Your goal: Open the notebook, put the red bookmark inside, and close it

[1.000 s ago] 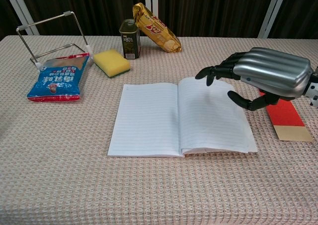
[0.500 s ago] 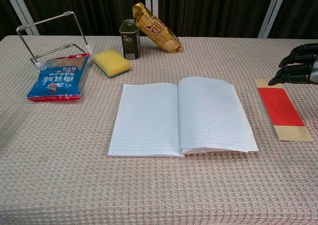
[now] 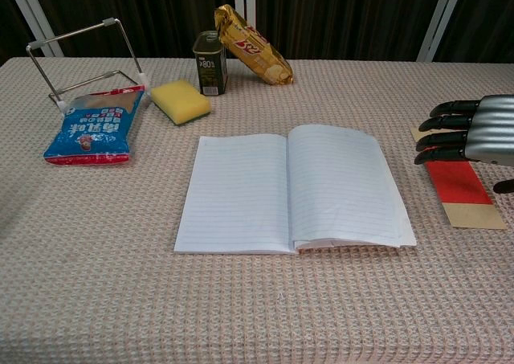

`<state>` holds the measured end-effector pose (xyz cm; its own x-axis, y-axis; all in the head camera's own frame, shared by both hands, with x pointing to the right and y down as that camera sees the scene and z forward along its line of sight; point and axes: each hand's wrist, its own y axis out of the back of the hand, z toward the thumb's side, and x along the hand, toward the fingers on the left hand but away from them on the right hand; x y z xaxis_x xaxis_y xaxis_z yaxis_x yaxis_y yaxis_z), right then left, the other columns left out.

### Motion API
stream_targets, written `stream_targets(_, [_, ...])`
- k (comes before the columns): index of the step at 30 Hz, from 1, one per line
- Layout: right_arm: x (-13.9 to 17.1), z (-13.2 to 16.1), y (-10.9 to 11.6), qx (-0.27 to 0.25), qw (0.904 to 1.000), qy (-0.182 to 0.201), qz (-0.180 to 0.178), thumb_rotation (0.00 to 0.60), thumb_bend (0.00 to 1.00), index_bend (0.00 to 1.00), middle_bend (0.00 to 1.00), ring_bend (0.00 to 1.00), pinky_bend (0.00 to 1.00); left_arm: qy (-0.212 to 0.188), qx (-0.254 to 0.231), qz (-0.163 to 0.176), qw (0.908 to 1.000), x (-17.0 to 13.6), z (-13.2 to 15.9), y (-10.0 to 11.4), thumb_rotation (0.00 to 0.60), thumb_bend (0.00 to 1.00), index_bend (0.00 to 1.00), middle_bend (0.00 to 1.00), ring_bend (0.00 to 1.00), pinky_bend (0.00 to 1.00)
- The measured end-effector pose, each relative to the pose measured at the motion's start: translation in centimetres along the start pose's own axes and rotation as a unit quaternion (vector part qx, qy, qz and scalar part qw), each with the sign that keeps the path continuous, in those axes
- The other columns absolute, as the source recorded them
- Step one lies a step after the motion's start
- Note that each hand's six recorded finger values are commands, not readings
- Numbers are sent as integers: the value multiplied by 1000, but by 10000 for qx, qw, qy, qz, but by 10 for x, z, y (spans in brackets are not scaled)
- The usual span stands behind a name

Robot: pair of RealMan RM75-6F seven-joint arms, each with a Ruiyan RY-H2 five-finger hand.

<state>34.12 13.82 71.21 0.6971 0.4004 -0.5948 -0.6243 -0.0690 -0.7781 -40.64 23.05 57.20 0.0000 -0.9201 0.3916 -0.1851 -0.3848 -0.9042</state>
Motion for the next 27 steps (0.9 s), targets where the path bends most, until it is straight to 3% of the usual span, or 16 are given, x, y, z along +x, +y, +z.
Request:
stream_targets(16, [-7,4,-15,-34,9998,98,197,600,154,225,171,110,149,42,-6,-21,10000,-1,-3,-3,600,0,220,153,82,115])
stream_targets(27, [-8,1,-19,-125,9997,-16,229,600,189,322,202,114,145,71,-30,-9,10000,-3,-6,-4,600,0,220,154,82,115])
